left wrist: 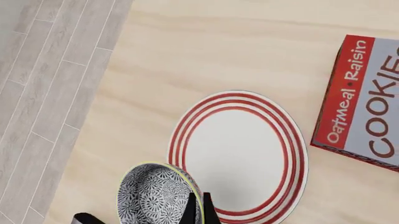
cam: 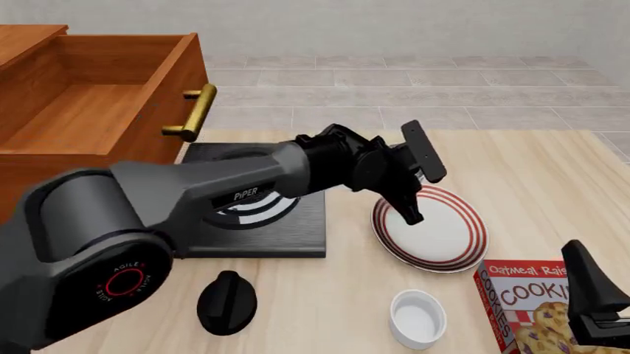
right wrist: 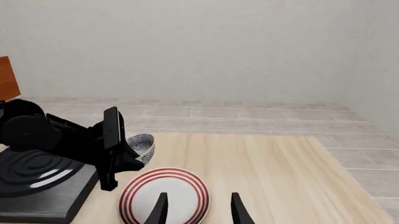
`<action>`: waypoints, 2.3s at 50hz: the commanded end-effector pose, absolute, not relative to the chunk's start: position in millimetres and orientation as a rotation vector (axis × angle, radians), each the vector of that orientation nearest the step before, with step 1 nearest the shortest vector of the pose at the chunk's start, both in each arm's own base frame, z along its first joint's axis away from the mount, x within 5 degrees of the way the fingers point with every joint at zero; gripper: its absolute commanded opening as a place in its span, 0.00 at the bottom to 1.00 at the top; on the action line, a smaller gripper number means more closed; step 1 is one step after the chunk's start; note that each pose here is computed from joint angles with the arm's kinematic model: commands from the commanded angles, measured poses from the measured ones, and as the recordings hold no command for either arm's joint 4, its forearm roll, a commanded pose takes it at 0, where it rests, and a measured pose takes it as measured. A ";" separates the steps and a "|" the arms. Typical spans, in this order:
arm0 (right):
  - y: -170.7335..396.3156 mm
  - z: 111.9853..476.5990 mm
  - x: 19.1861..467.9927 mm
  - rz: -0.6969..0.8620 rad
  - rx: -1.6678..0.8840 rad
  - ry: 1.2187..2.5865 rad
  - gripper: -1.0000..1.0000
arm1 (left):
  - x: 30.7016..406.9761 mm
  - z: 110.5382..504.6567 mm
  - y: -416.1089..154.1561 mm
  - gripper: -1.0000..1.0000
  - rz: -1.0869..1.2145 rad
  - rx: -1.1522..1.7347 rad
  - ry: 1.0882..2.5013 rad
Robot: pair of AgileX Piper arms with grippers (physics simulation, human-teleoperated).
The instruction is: Pick the akita bowl in the top layer of the wooden cabinet and place it on the plate.
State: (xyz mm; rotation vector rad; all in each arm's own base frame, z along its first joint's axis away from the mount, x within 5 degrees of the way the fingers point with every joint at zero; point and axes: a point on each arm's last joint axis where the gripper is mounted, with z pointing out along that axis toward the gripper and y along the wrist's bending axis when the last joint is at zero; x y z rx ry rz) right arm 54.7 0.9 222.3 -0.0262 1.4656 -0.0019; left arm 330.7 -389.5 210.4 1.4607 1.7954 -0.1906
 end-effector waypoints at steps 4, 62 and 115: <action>0.9 222.9 54.6 0.001 -0.023 1.465 1.00 | 330.6 209.8 -407.0 0.00 -0.210 1.460 1.790; 0.6 222.9 54.5 0.009 -0.007 1.462 1.00 | 329.2 175.2 -452.8 0.00 -0.313 1.378 1.974; 0.6 223.0 54.7 0.006 -0.010 1.462 1.00 | 323.2 153.7 -462.8 0.00 -0.345 1.330 2.092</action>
